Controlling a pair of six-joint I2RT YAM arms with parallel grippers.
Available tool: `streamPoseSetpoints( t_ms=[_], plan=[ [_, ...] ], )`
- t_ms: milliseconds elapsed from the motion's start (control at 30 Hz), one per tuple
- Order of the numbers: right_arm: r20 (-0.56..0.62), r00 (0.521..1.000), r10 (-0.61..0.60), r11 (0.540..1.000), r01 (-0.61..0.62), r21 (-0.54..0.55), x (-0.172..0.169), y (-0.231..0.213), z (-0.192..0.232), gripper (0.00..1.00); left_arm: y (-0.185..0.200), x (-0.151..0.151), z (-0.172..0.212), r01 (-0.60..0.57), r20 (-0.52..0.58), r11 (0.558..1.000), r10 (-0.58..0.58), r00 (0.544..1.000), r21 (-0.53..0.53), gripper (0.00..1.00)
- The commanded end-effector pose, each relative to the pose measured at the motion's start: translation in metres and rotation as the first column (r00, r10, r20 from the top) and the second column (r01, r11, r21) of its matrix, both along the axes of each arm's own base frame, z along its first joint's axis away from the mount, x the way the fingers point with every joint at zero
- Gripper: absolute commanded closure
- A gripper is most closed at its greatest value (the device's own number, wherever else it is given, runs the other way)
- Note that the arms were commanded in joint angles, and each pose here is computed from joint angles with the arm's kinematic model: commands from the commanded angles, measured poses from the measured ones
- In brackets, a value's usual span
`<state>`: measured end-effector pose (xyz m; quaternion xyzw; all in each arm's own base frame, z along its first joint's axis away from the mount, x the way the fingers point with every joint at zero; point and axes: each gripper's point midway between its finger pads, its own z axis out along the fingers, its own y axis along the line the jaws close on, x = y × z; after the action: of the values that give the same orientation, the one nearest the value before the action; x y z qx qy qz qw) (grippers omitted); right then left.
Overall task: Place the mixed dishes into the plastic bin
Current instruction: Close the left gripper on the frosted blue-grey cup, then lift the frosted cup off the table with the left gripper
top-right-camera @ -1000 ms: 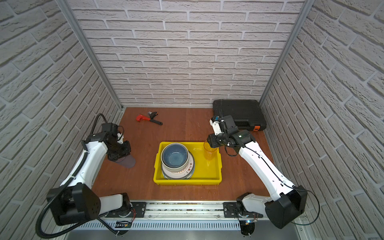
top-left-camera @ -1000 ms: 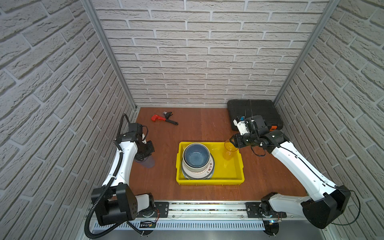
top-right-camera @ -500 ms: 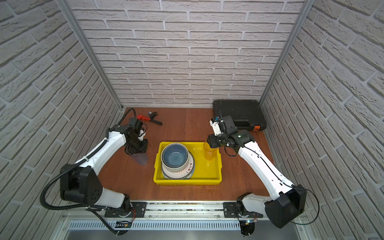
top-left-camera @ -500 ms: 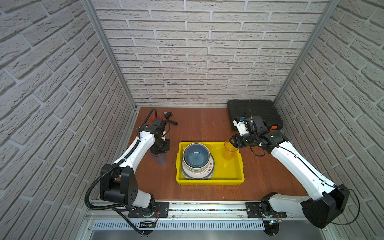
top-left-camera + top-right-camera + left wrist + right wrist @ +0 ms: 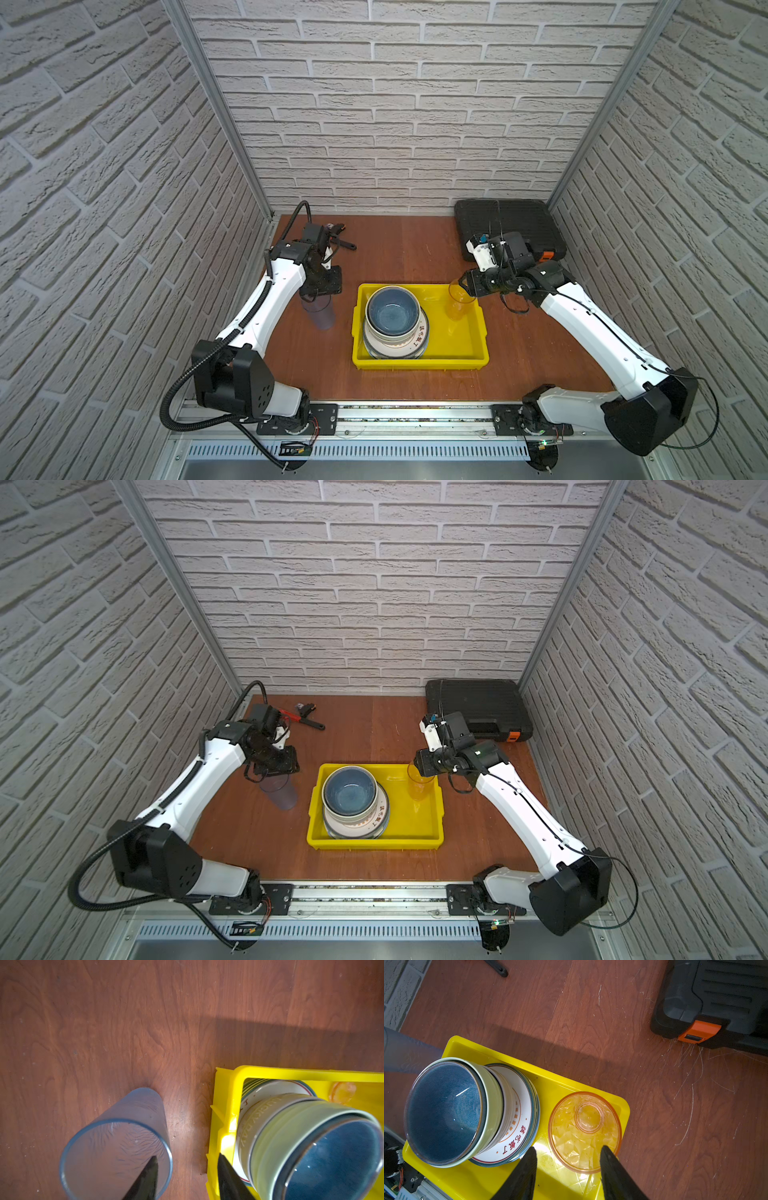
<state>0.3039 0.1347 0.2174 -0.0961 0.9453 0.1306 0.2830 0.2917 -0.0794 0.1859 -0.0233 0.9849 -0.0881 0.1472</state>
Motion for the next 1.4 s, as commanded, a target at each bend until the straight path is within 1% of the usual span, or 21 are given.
streamPoseSetpoints(
  t_ms=[0, 67, 133, 233, 333, 567, 633, 800, 867, 967, 1133, 1167, 1200, 1367],
  plan=[
    [0.024, 1.0, -0.006, 1.0, 0.005, 0.016, 0.006, 0.001, 0.004, 0.49, 0.025, -0.011, 0.026, -0.067, 0.049, 0.997, 0.064, 0.997, 0.049, 0.51],
    [0.031, 1.0, -0.003, 1.0, 0.003, 0.015, 0.005, 0.001, 0.006, 0.49, 0.049, -0.018, 0.028, -0.139, 0.047, 0.986, 0.135, 0.99, 0.097, 0.51],
    [0.035, 0.999, -0.004, 1.0, 0.003, 0.017, 0.006, 0.001, 0.007, 0.49, 0.067, -0.023, 0.025, -0.192, 0.032, 0.975, 0.189, 0.981, 0.116, 0.51],
    [0.035, 0.999, -0.001, 1.0, 0.0, 0.022, 0.006, 0.002, 0.007, 0.49, 0.084, -0.03, 0.016, -0.239, -0.002, 0.961, 0.242, 0.97, 0.141, 0.51],
    [0.036, 0.999, 0.0, 1.0, -0.001, 0.029, 0.006, 0.003, 0.008, 0.49, 0.086, -0.031, 0.005, -0.245, -0.03, 0.96, 0.251, 0.967, 0.132, 0.53],
    [0.041, 0.999, -0.002, 0.999, 0.001, 0.033, 0.003, 0.002, 0.01, 0.49, 0.074, -0.029, -0.033, -0.229, -0.112, 0.971, 0.236, 0.965, 0.072, 0.61],
    [0.041, 0.999, -0.003, 0.999, 0.001, 0.033, 0.002, 0.002, 0.01, 0.49, 0.073, -0.03, -0.041, -0.225, -0.133, 0.972, 0.234, 0.963, 0.073, 0.62],
    [0.044, 0.999, -0.005, 1.0, 0.004, 0.028, 0.0, 0.0, 0.011, 0.49, 0.08, -0.033, -0.056, -0.227, -0.171, 0.966, 0.246, 0.954, 0.12, 0.67],
    [0.043, 0.999, -0.006, 1.0, 0.005, 0.028, 0.0, 0.0, 0.01, 0.49, 0.079, -0.033, -0.06, -0.228, -0.183, 0.967, 0.247, 0.952, 0.116, 0.73],
    [0.041, 0.999, -0.004, 1.0, 0.003, 0.031, 0.001, 0.001, 0.009, 0.49, 0.078, -0.032, -0.059, -0.232, -0.174, 0.966, 0.249, 0.953, 0.11, 0.85],
    [0.042, 0.999, -0.006, 1.0, 0.005, 0.027, -0.002, -0.001, 0.012, 0.49, 0.079, -0.031, -0.051, -0.246, -0.148, 0.963, 0.26, 0.954, 0.107, 0.95],
    [0.044, 0.999, -0.007, 1.0, 0.006, 0.026, -0.002, -0.001, 0.013, 0.49, 0.08, -0.03, -0.049, -0.247, -0.143, 0.963, 0.261, 0.955, 0.107, 0.98],
    [0.046, 0.999, -0.008, 1.0, 0.007, 0.028, -0.003, -0.002, 0.013, 0.49, 0.08, -0.03, -0.047, -0.252, -0.137, 0.962, 0.265, 0.954, 0.107, 1.0],
    [0.052, 0.999, -0.005, 0.999, 0.002, 0.049, -0.005, 0.001, 0.017, 0.49, 0.079, -0.026, -0.026, -0.267, -0.079, 0.96, 0.274, 0.958, 0.089, 1.0]
  ],
)
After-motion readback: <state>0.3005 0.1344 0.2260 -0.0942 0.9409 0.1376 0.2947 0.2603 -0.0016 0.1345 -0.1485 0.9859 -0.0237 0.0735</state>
